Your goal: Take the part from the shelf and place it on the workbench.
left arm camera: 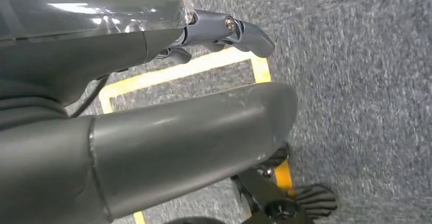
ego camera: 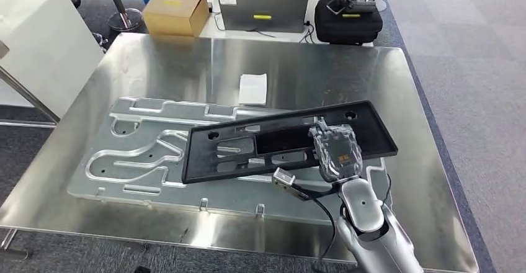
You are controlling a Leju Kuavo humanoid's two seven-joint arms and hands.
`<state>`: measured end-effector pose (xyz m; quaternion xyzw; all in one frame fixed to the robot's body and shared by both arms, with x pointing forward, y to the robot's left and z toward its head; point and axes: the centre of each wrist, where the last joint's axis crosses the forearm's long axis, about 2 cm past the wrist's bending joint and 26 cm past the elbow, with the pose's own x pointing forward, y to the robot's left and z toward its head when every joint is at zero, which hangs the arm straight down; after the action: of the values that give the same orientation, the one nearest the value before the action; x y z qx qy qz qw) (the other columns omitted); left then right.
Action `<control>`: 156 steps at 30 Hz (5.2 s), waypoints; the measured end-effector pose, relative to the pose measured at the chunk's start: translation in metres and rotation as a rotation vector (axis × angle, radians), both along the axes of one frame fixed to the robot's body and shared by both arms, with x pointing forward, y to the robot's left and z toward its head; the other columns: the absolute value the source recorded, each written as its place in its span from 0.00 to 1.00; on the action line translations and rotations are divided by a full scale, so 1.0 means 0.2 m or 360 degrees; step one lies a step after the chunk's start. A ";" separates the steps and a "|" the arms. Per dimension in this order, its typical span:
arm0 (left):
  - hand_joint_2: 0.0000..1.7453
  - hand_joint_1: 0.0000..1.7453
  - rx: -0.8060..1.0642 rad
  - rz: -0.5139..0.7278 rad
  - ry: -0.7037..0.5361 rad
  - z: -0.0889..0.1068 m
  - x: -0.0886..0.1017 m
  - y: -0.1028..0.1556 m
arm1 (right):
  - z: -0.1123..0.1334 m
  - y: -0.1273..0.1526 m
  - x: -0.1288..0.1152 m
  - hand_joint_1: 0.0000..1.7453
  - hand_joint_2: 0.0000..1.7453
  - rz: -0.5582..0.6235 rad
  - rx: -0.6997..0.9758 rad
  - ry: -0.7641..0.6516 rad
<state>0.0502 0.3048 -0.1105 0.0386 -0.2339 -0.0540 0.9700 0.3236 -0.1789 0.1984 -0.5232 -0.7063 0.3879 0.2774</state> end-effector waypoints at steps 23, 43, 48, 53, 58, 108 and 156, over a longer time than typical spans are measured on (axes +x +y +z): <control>0.00 0.00 0.0048 0.0000 -0.0004 0.00 0.02 0.01 | -0.08 -0.08 -0.02 1.00 1.00 -0.0069 0.0027 0.0083; 0.25 0.00 0.0086 0.0007 0.0041 0.01 0.02 0.07 | -0.17 -0.31 0.12 0.75 0.75 -0.0291 0.0231 0.0311; 0.50 0.00 0.0103 0.0002 0.0046 0.01 0.02 0.10 | -0.18 -0.35 0.15 0.00 0.00 -0.0329 0.0261 0.0343; 0.00 0.00 0.0102 0.0012 0.0043 0.01 0.02 0.10 | -0.20 -0.39 0.16 0.00 0.00 -0.0357 0.0256 0.0369; 0.00 0.00 0.0099 0.0013 0.0048 0.01 0.01 0.10 | -0.25 -0.42 0.14 0.00 0.00 -0.0383 0.0252 0.0405; 0.00 0.00 -0.0011 0.0105 0.0049 0.00 0.01 0.08 | -0.28 -0.43 0.04 0.00 0.00 -0.0343 0.0223 0.0277; 0.00 0.00 -0.0107 0.0685 0.0035 -0.01 -0.08 -0.16 | -1.03 -0.61 -1.22 0.00 0.00 -0.0023 0.2421 0.0630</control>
<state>0.0344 0.2735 -0.1120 0.0547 -0.2115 0.1616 0.9624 0.0792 -0.3006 -0.0085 -0.1155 -0.7118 -0.1179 0.6827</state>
